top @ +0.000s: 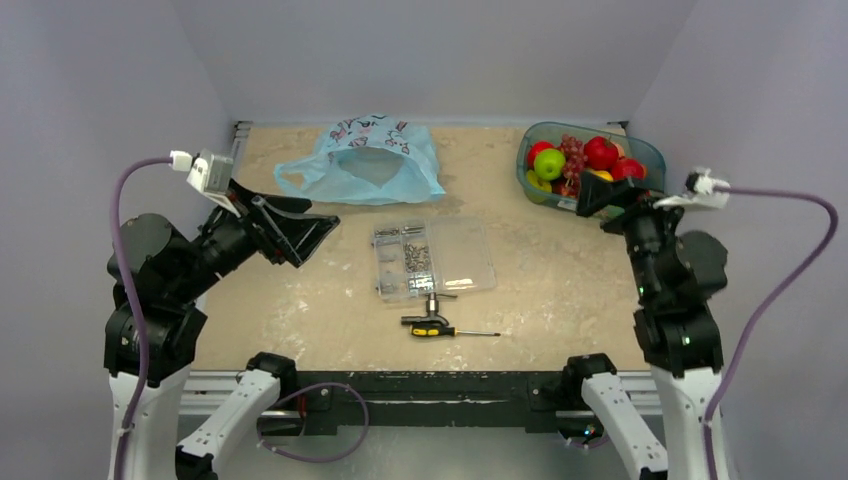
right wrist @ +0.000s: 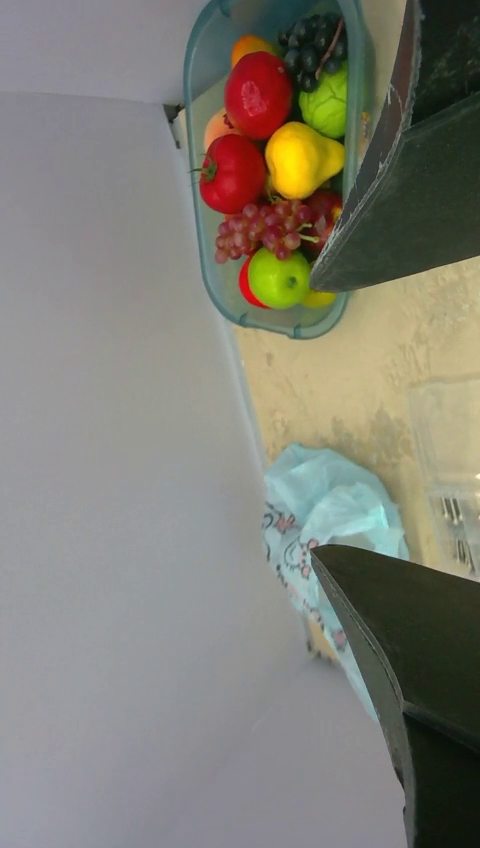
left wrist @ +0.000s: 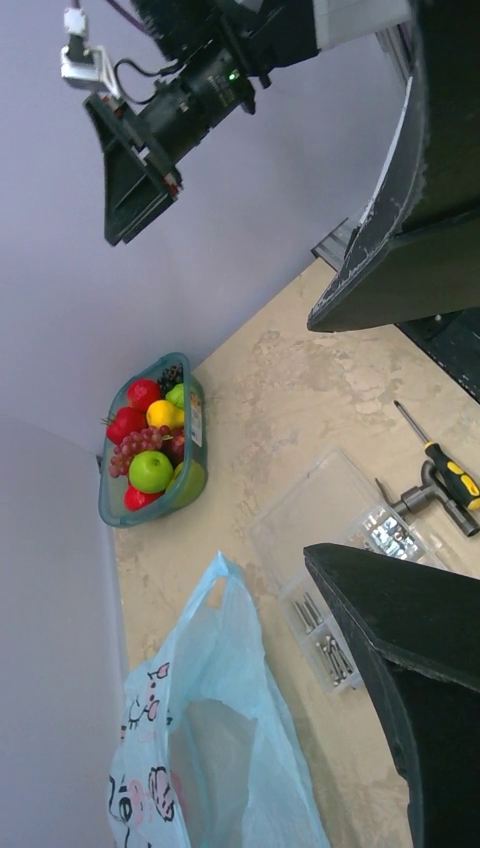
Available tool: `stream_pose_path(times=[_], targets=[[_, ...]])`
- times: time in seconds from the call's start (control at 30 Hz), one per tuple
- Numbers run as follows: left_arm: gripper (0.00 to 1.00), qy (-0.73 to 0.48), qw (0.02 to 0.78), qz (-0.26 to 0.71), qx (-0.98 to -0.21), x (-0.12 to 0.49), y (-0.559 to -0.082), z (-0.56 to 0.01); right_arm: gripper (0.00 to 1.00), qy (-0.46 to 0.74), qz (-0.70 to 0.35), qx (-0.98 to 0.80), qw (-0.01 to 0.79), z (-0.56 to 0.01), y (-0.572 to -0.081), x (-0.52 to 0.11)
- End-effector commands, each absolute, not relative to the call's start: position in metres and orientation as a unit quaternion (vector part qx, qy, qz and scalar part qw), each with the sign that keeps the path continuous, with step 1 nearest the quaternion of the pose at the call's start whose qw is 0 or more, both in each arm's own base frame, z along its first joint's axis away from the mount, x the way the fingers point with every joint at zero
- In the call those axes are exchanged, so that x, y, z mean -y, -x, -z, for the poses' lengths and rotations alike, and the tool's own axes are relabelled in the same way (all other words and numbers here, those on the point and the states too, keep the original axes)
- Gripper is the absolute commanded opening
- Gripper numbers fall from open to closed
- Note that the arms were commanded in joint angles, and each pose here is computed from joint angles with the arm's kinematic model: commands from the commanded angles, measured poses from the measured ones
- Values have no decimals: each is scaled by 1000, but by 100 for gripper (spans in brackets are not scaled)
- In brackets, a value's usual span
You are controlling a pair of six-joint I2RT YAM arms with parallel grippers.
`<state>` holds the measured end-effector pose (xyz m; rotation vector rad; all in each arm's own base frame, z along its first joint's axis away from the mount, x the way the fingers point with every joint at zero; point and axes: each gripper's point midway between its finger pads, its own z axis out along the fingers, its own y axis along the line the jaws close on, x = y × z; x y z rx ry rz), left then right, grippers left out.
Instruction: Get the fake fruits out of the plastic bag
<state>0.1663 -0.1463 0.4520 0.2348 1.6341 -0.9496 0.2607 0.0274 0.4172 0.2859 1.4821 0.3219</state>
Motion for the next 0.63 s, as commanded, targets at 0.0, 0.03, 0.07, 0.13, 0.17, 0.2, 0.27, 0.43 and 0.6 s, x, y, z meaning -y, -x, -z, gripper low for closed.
stream_pose_path(times=[0.0, 0.03, 0.07, 0.13, 0.17, 0.2, 0.27, 0.43, 0.6], targets=[[78, -98, 617, 398, -672, 139, -160, -468, 99, -153, -199, -628, 737, -426, -226, -30], [78, -99, 625, 394, -666, 137, -157, -471, 99, -157, -198, -621, 742, -428, -221, -28], [78, -98, 632, 388, -664, 134, -155, -472, 99, -158, -198, -616, 746, -431, -217, -26], [78, -92, 641, 378, -661, 129, -154, -472, 99, -153, -194, -608, 755, -435, -211, -25], [78, -89, 645, 374, -661, 128, -154, -471, 99, -152, -188, -607, 757, -435, -211, -23], [78, -85, 647, 370, -661, 126, -155, -470, 99, -155, -182, -607, 758, -435, -212, -21], [78, -75, 649, 368, -661, 124, -158, -468, 99, -166, -171, -610, 756, -433, -215, -16], [78, -69, 643, 372, -666, 126, -164, -465, 99, -178, -168, -610, 754, -432, -216, -13], [77, -72, 637, 369, -673, 128, -169, -459, 99, -221, -129, -610, 750, -429, -212, 7]])
